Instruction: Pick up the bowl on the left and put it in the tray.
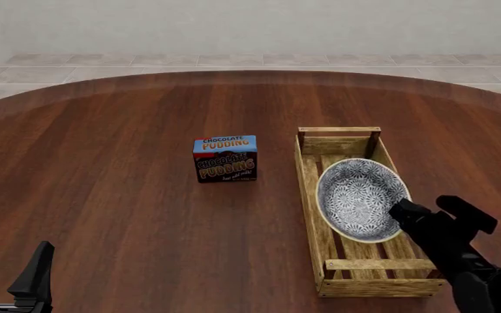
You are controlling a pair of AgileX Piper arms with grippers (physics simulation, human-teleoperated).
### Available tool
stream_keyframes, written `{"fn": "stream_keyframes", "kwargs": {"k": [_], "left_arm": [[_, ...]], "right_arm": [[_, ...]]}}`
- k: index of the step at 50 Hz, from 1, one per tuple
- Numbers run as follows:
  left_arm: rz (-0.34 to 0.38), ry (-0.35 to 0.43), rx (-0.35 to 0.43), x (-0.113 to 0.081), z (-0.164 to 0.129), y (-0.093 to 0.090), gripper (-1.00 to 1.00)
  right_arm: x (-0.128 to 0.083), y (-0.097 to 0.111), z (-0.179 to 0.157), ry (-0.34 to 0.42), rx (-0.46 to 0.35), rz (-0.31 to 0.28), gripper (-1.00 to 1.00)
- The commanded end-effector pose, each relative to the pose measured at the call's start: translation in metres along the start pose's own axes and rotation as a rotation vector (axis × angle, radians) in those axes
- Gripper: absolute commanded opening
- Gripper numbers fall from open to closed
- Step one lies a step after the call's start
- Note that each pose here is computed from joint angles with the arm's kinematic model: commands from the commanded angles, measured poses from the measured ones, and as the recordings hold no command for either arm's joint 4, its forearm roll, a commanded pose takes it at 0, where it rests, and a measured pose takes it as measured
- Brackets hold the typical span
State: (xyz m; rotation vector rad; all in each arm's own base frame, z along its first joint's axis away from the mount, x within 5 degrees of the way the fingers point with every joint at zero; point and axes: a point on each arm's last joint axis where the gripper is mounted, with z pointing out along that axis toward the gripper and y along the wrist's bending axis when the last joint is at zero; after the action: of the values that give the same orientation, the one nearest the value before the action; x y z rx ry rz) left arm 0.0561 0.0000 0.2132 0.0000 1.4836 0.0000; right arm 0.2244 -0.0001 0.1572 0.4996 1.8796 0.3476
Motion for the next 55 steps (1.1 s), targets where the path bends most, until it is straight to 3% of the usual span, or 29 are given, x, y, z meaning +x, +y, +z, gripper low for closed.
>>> {"fn": "stream_keyframes", "kwargs": {"k": [1,46,47,55], "left_arm": [[0.000,0.000,0.000,0.0000,0.0000,0.0000,1.00],[0.000,0.000,0.000,0.0000,0.0000,0.0000,1.00],[0.000,0.000,0.000,0.0000,0.0000,0.0000,1.00],[0.000,0.000,0.000,0.0000,0.0000,0.0000,1.00]], "right_arm": [[-0.0002,0.0008,0.0022,-0.005,-0.004,0.002,-1.00],[-0.0042,0.0060,-0.0017,-0.014,-0.021,-0.029,-1.00],[-0.0040,0.0061,-0.0017,-0.013,-0.022,-0.028,1.00],[-0.0040,0.0051,-0.0012,-0.014,-0.018,-0.029,1.00]]}}
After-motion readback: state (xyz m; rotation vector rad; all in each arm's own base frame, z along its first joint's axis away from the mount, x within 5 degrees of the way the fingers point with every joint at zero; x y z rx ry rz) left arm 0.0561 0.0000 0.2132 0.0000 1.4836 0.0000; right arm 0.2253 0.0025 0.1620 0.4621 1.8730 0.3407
